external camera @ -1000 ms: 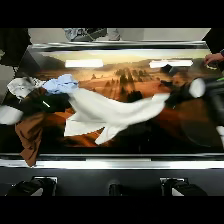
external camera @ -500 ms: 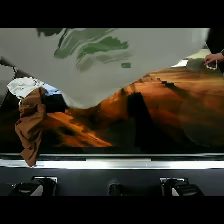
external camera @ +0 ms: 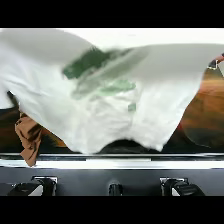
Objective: Fold the shirts.
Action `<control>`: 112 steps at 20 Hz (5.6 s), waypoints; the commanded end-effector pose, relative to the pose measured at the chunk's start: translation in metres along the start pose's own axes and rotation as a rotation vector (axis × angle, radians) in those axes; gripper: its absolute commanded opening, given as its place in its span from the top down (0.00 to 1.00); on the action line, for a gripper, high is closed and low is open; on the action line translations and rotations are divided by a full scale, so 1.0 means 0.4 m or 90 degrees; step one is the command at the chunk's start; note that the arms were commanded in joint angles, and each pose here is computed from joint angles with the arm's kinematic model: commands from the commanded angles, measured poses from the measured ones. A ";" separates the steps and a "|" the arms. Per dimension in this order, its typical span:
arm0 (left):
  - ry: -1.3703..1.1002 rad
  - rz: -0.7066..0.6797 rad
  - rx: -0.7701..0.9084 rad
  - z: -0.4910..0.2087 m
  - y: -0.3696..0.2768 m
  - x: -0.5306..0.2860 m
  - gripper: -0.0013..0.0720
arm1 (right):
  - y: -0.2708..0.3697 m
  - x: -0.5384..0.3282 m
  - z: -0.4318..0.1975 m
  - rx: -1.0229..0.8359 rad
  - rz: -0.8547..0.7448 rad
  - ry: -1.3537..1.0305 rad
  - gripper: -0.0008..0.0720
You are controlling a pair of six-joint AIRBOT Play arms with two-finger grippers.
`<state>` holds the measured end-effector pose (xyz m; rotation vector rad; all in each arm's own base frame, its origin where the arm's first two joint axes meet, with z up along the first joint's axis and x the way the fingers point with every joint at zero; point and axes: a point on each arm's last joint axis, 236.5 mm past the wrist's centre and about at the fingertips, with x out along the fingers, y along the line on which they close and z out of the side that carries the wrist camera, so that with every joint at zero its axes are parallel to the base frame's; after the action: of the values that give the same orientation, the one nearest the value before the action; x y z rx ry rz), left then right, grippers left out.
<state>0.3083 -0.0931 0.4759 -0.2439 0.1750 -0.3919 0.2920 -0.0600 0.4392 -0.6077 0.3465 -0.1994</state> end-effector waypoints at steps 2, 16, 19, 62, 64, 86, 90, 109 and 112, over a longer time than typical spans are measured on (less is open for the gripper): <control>0.392 0.067 -0.045 -0.459 0.221 0.235 0.95 | 0.269 0.355 -0.163 -0.089 0.137 0.220 0.93; 0.622 0.058 -0.334 -1.143 0.422 0.610 0.95 | 0.918 0.837 -0.427 0.090 0.387 0.339 0.93; 0.629 0.027 -0.288 -1.129 0.411 0.597 0.95 | 0.878 0.802 -0.405 0.072 0.404 0.342 0.43; 0.792 -0.068 -0.211 -1.070 0.318 0.400 0.95 | 0.559 0.466 -0.758 0.326 0.370 0.402 0.93; 0.840 -0.070 -0.233 -1.129 0.274 0.374 0.95 | 0.540 0.462 -0.802 0.333 0.371 0.422 0.93; 0.756 -0.033 -0.321 -1.157 0.292 0.527 0.13 | 0.511 0.491 -0.819 0.321 0.423 0.469 0.13; 0.838 0.030 -0.318 -1.180 0.382 0.423 0.17 | 0.501 0.370 -0.901 0.383 0.484 0.579 0.13; 0.819 -0.043 -0.268 -1.381 0.238 0.546 0.90 | 0.689 0.219 -1.025 0.428 0.608 0.703 0.13; 0.822 -0.043 -0.273 -1.372 0.252 0.538 0.95 | 0.714 0.208 -1.041 0.435 0.615 0.708 0.13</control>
<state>0.4215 -0.2012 -0.1038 -0.3840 1.5337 -0.5274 0.2422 -0.0790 -0.0594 0.4325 1.5092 0.2970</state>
